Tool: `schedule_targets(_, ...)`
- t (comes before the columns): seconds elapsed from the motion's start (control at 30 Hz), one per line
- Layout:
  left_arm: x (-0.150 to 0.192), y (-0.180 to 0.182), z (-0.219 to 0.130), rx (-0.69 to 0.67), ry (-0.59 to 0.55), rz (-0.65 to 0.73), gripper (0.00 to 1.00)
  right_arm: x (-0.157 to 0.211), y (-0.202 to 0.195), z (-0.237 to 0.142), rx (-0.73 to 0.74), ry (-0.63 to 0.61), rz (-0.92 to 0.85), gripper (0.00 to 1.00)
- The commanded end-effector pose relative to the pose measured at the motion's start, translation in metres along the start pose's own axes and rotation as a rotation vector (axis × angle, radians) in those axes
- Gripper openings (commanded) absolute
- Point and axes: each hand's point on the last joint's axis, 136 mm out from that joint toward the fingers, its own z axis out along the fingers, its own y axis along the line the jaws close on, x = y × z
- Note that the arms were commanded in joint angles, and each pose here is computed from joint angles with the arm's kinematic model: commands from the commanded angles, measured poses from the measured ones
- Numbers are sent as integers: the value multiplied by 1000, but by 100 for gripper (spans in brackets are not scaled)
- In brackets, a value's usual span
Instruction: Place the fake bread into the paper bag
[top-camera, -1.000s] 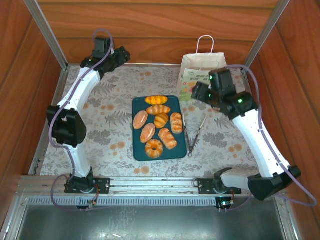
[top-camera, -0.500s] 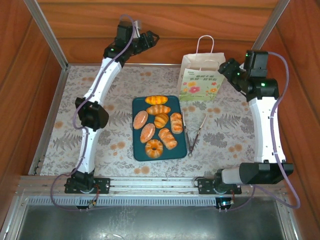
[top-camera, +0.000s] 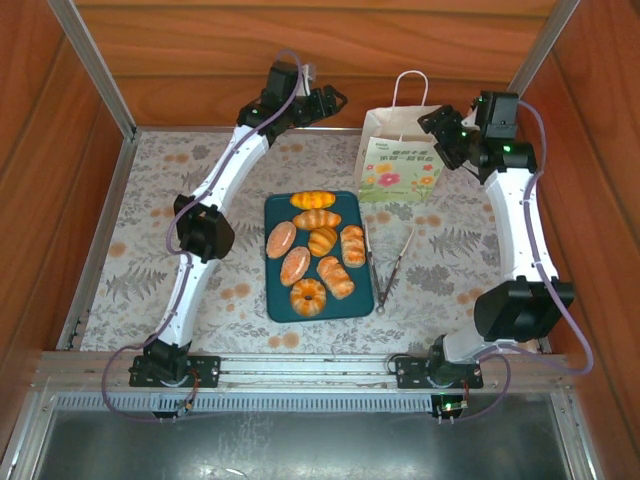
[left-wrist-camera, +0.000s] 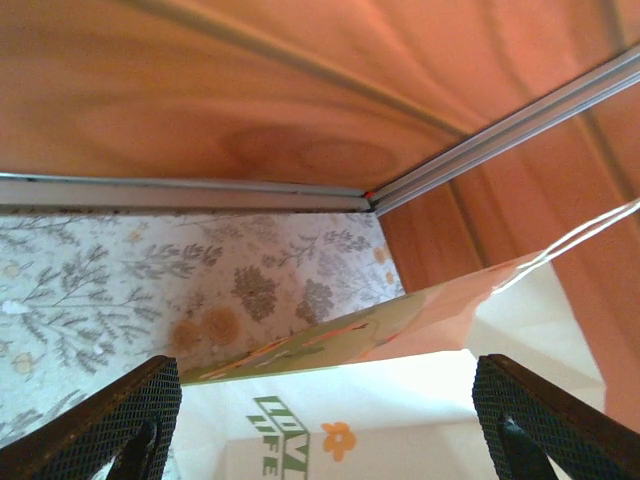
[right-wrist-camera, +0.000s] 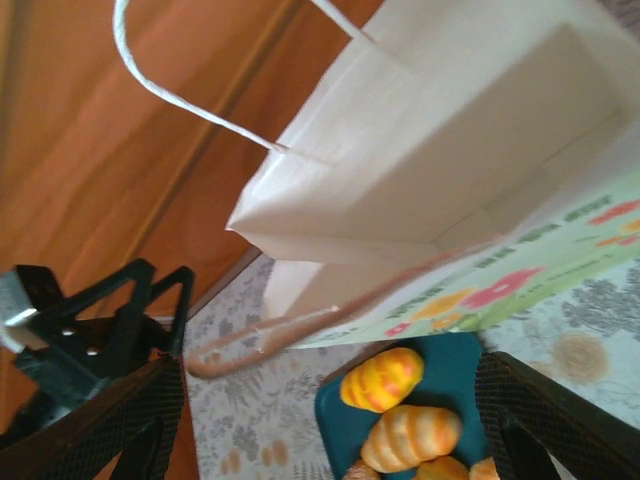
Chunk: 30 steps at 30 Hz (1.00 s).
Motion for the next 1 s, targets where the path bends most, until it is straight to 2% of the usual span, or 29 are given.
schedule_targets(0.0,-21,-22,-25,18,-54,44,81,-4,15,9,-83,12,23,81)
schedule_targets(0.23,-20,-19,-28,10,-48,44,81,-17,22,25,-106,9,28,78)
schedule_targets(0.27,-20,-19,-28,7,-50,46,81,-19,19,36,-101,20,36,75)
schedule_targets(0.37,-23,-18,-32,3,-54,45,81,-27,26,44,-131,15,27,59)
schedule_targets(0.47,-25,-17,-38,-6,-56,45,81,-34,36,49,-162,11,9,37)
schedule_targets(0.57,-28,-13,-46,-20,-61,45,81,-45,46,55,-192,-4,-14,19)
schedule_targets(0.7,-35,-7,-57,-35,-71,34,81,-59,62,61,-237,-17,-44,1)
schedule_targets(0.97,-48,12,-82,-86,-97,17,81,-75,92,74,-329,-2,-96,0)
